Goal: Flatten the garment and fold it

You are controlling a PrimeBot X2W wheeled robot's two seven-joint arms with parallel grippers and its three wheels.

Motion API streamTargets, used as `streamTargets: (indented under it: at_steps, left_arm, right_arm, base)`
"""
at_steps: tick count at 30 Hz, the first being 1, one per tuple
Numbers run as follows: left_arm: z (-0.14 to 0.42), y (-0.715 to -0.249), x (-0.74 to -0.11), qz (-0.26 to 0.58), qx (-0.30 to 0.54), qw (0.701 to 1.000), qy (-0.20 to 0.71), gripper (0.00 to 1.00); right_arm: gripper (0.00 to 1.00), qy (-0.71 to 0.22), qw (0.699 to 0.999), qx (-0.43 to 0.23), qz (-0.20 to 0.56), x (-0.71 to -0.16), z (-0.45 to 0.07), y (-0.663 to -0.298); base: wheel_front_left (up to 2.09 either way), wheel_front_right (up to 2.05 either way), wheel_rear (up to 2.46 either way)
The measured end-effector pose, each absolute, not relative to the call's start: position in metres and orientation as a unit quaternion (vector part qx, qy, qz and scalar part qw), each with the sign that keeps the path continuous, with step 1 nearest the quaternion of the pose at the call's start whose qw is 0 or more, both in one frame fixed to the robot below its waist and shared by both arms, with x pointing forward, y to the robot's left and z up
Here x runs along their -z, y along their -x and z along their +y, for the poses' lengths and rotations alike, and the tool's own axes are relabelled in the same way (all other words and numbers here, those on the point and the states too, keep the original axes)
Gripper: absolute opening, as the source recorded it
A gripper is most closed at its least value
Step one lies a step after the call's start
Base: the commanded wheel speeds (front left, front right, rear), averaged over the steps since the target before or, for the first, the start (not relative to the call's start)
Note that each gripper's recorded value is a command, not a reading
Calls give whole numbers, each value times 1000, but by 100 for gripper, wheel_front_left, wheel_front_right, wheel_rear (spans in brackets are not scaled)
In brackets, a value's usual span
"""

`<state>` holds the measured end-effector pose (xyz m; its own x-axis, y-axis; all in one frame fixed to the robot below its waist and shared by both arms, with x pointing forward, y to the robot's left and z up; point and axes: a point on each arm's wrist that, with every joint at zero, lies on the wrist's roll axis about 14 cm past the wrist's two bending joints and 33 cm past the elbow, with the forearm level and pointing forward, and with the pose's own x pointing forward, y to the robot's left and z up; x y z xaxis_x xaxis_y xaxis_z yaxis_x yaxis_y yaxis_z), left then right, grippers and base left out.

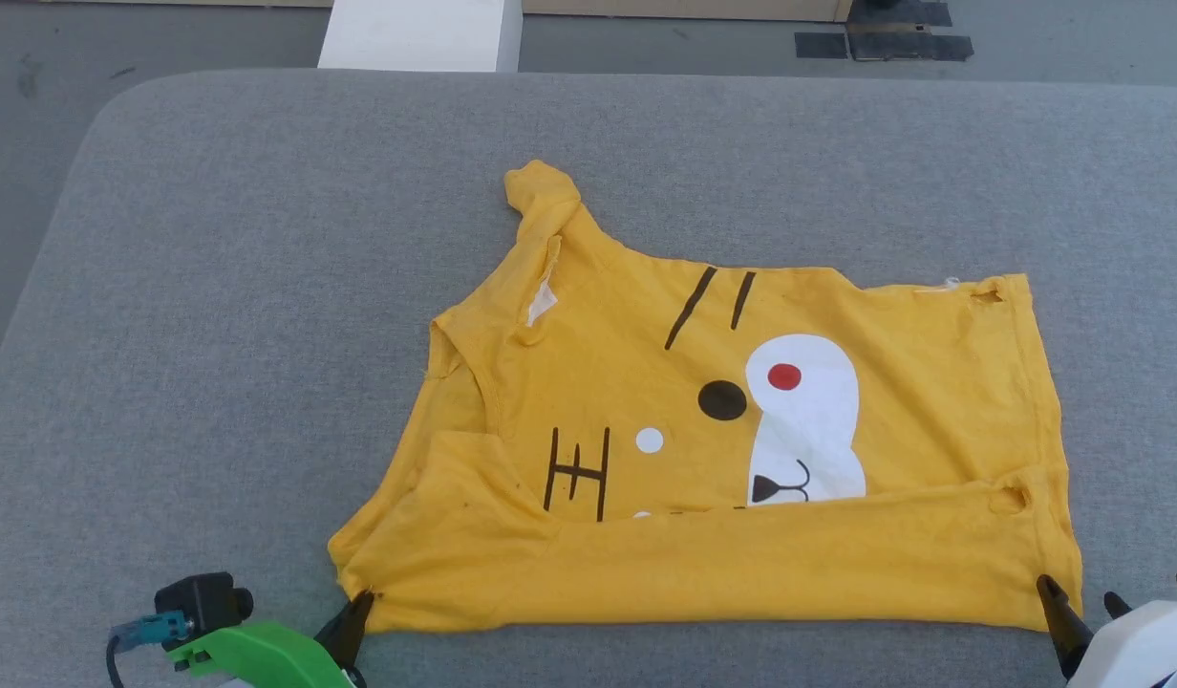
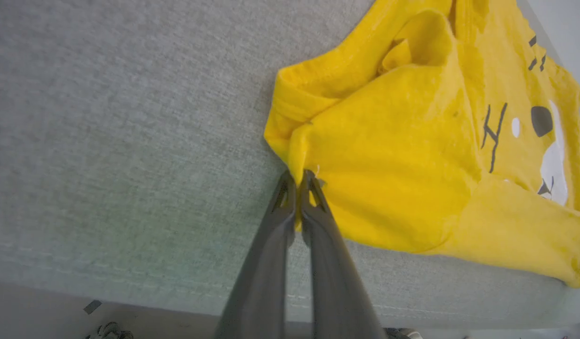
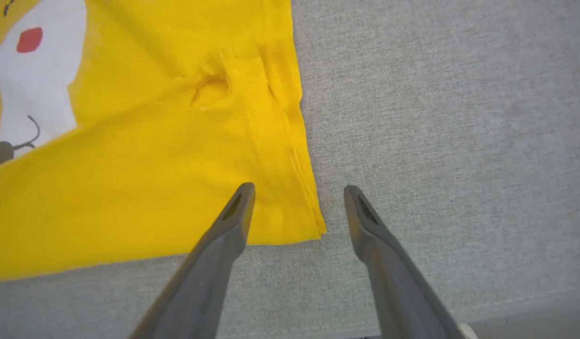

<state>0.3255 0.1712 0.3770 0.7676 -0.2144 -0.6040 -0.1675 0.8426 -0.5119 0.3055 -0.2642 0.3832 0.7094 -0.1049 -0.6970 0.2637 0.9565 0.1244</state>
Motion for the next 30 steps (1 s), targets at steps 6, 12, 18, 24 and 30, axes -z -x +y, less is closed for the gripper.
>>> streamTargets:
  at_steps: [6,12,18,24,30]
  left_arm:
    - [177,-332,-391,312,9,907,284,100]
    - [194,-343,-425,241,-8,936,258,100]
    - [219,-369,-489,64,-42,983,167,100]
    - [210,-379,-513,-43,-21,999,24,100]
    - [193,-378,-493,-19,-29,998,51,100]
  right_arm:
    - [100,-117,926,94,346,-394,-262,-315]
    - [100,-106,949,96,282,-429,-269,-334]
    - [100,-57,987,98,112,-496,-275,-375]
    - [100,-12,996,88,16,-520,-267,-387]
    - [100,-15,995,93,-4,-507,-269,-385]
  base:
    - [0,0,0]
    - [0,0,0]
    - [0,0,0]
    - [0,0,0]
    - [0,0,0]
